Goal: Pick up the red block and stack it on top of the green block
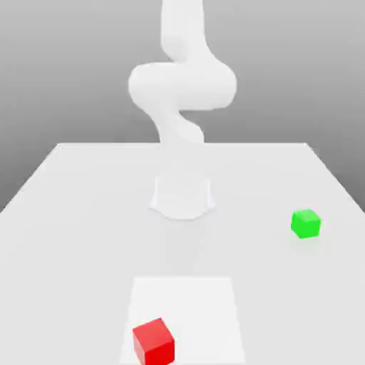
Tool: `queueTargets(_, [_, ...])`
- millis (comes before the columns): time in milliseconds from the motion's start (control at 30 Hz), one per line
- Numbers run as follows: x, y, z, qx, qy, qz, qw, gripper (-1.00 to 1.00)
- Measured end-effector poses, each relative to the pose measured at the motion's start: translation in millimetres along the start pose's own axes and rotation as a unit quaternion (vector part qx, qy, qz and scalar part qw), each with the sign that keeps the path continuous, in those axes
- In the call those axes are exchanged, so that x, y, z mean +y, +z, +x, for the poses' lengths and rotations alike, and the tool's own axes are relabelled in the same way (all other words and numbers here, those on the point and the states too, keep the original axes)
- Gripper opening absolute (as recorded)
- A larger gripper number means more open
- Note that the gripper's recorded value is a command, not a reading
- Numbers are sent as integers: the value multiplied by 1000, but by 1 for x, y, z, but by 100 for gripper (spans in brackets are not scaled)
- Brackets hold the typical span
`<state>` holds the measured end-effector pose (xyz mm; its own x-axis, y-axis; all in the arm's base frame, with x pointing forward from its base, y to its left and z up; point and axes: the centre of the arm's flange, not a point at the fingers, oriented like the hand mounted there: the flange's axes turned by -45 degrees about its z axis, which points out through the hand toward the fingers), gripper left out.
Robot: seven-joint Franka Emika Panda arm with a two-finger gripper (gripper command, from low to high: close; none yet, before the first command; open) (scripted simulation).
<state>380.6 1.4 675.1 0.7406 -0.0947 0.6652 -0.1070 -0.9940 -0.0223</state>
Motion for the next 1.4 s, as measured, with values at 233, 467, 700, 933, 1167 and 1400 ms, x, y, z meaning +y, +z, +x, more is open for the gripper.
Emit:
queueTargets(233, [6, 141, -20, -92, 113, -73, 987, 0])
queueTargets(467, [27, 264, -74, -174, 224, -128, 950, 0])
queueTargets(700, [47, 362, -153, -250, 341, -163, 892, 0])
queueTargets(933, [47, 432, -234, -307, 432, -175, 830, 0])
queueTargets(1167, [47, 467, -268, -309, 435, -176, 827, -100])
queueTargets(1400, [47, 441, -243, -308, 436, -175, 827, -100])
